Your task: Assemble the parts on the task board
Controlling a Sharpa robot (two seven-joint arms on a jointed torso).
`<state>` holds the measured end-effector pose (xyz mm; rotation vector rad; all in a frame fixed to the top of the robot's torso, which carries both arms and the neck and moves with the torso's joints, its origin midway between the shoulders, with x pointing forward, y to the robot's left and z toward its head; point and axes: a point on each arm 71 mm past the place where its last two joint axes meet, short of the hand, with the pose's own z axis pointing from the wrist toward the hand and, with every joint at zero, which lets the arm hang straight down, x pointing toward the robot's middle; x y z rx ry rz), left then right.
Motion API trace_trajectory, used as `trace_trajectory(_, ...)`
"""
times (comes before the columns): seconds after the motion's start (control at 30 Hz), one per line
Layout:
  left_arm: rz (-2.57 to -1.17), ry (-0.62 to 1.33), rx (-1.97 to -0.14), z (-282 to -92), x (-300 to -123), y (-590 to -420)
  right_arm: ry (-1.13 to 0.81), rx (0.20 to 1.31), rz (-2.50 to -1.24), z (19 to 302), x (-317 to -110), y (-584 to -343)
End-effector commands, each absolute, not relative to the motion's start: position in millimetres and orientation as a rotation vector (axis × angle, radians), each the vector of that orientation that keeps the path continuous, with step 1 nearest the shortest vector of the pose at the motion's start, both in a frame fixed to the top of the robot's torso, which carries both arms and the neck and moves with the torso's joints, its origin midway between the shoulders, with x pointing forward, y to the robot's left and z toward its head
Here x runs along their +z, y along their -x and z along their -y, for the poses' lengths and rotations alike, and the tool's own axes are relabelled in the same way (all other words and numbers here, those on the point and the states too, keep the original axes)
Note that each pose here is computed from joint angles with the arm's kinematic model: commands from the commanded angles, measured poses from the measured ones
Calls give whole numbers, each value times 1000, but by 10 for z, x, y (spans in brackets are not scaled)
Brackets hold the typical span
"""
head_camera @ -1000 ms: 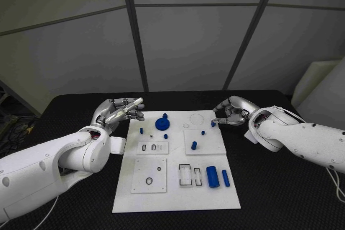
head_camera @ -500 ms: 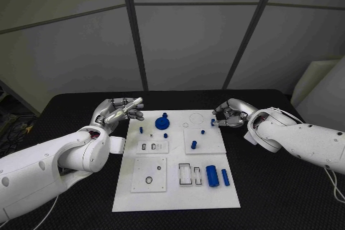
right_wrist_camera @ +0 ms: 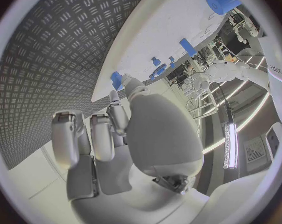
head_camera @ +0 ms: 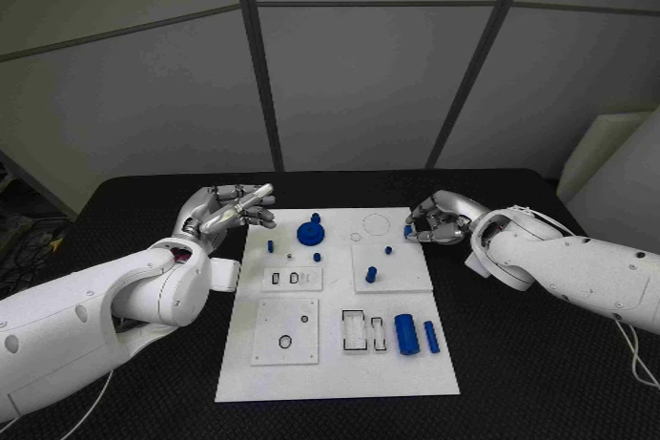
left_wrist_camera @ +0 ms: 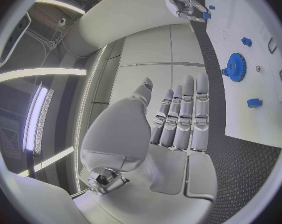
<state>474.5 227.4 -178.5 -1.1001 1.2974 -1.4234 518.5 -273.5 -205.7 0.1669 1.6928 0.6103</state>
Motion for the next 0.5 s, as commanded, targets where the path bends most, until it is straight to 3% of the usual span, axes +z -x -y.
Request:
trace_trajectory(0.03, -1299, 1090, -1437, -2261, -1774, -4746, -144, 614, -1710, 2714, -2081, -5184)
trace_trajectory(0.5, -1300, 1092, -1435, -2259, -1780, -4750, -143, 606, -1722, 2705, -2120, -5202)
